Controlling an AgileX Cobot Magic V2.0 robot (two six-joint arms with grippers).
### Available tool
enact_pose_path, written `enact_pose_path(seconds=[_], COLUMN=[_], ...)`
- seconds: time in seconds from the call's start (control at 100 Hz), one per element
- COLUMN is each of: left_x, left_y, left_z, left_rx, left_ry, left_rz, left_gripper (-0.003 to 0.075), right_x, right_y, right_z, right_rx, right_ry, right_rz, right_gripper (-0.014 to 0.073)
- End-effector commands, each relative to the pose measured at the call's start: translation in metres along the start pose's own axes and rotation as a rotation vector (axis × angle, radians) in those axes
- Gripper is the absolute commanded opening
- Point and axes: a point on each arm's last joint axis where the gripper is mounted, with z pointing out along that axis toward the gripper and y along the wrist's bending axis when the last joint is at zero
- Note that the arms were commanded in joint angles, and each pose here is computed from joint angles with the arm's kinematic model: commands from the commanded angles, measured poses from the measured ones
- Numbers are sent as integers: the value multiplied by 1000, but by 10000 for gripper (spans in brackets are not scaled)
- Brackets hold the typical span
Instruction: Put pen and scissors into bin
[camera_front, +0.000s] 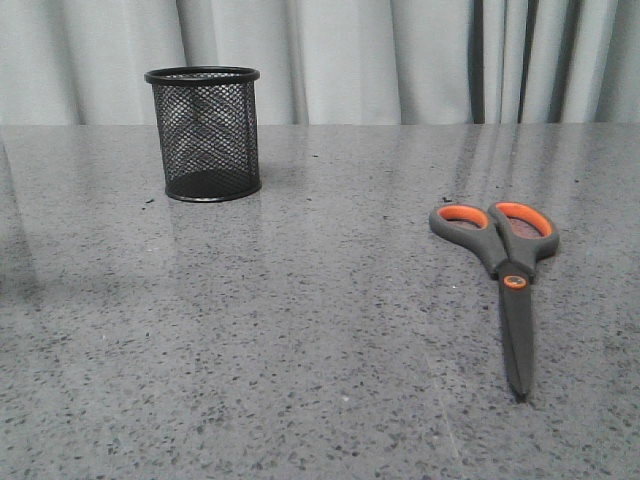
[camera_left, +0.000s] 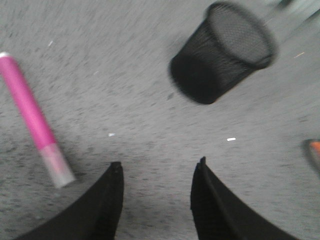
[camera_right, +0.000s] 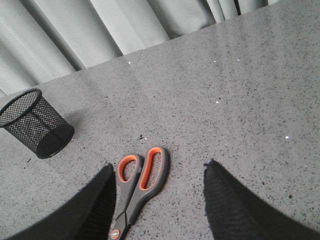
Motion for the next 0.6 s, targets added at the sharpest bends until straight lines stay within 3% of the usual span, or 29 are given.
enact_pose_path(seconds=[0.0, 0.25, 0.41, 0.59], left_x=[-33, -60, -62, -64], left_y=[-1, 8, 21, 31], left_z=[11, 61, 68, 74], left_rx=[-85, -206, -333, -362], left_ry=[43, 207, 193, 204], left_rz=[-15, -61, -104, -118], left_gripper=[289, 307, 307, 307], right_x=[-16, -16, -14, -13], right_y=[4, 4, 4, 4], right_z=[-2, -2, -2, -2], right_rx=[-4, -4, -3, -3], right_ry=[-82, -76, -59, -45], right_rz=[-19, -19, -19, -19], right_gripper=[361, 361, 361, 361])
